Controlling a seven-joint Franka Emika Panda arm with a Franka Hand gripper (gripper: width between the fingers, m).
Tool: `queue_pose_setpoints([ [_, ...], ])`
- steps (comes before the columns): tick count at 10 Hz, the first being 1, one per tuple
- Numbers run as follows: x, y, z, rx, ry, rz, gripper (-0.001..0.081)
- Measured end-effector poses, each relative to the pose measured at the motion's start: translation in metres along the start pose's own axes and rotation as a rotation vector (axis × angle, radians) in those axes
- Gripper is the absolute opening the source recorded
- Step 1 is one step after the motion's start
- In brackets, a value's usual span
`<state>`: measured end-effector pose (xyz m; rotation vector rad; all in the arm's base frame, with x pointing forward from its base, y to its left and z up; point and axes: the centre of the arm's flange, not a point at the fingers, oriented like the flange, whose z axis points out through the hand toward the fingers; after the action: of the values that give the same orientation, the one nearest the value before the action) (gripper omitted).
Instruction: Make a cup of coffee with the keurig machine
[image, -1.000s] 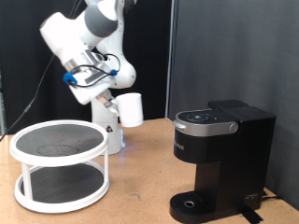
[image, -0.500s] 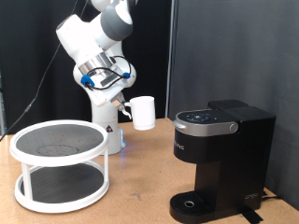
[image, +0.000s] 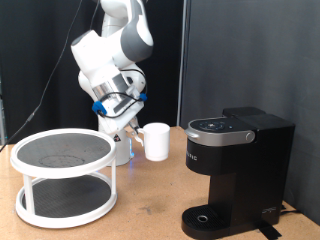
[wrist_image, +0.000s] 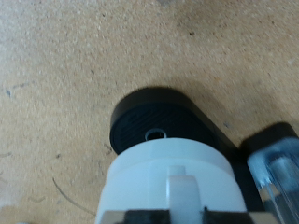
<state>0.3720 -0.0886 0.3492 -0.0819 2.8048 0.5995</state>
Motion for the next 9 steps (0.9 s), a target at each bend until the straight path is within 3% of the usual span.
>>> queue_pose_setpoints([
  [9,-0.018,-0.009,0.082,0.067,0.069,-0.02,0.0],
])
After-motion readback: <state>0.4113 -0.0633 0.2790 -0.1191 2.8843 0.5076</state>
